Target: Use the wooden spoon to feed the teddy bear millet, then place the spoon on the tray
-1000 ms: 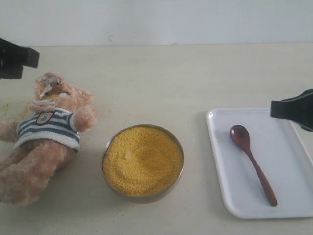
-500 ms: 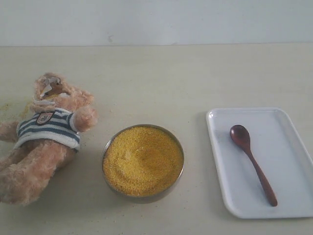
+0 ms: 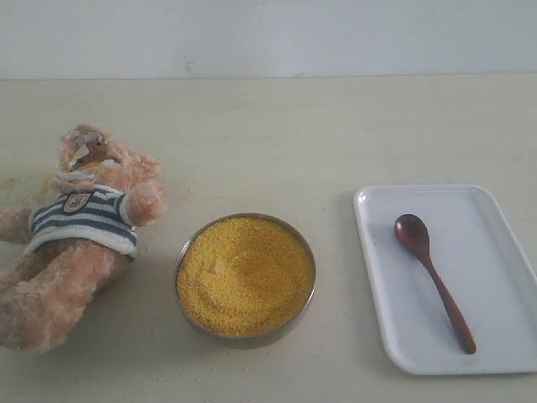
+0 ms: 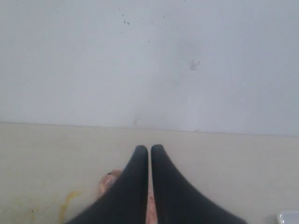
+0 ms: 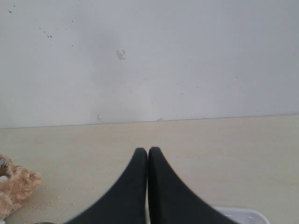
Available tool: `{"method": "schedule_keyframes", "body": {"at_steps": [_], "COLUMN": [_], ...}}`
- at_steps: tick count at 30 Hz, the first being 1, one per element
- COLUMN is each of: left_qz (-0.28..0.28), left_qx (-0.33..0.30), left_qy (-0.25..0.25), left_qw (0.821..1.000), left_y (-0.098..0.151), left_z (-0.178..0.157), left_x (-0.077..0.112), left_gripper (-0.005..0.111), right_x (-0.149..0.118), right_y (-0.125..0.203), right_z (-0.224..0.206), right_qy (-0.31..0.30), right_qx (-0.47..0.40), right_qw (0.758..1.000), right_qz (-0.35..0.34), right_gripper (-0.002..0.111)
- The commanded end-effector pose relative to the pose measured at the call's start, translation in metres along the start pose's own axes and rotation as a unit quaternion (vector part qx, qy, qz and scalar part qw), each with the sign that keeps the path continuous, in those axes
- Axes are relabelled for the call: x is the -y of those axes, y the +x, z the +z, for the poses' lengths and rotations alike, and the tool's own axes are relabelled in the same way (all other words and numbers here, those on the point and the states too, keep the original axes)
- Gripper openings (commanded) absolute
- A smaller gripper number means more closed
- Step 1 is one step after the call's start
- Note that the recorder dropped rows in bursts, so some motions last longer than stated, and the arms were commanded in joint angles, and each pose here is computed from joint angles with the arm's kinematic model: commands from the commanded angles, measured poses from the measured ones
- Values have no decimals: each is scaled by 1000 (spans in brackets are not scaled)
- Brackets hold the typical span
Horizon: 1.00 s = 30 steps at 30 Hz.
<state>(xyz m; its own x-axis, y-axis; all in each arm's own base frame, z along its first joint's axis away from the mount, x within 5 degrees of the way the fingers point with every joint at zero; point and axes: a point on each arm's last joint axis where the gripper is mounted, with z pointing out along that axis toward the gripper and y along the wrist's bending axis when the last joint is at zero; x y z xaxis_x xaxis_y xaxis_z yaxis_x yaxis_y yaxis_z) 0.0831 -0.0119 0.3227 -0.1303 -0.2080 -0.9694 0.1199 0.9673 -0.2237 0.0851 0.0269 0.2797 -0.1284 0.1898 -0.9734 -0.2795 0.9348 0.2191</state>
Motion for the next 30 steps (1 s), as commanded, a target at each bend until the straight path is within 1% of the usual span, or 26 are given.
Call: {"method": "schedule_keyframes", "body": {"at_steps": [1,4,30], "left_qz": [-3,-4,-4], "left_qx": [25,33,33], "left_qy": [5,7,7], "left_qw": [1000,999,999], "left_y": [-1,-2,-2], "left_z": [-8,-12,-12], "left_x": [0,0,0], "left_gripper": [4,4,4], "right_x": [0,0,0], "right_y": [0,0,0], "right_z": [-1,-1,-1], "right_qy": [1,1,1], "right_qx": [3,3,3], "right_qw": [1000,1000,1000], "right_qz": [-3,-3,-3], "right_gripper": [0,0,0]}}
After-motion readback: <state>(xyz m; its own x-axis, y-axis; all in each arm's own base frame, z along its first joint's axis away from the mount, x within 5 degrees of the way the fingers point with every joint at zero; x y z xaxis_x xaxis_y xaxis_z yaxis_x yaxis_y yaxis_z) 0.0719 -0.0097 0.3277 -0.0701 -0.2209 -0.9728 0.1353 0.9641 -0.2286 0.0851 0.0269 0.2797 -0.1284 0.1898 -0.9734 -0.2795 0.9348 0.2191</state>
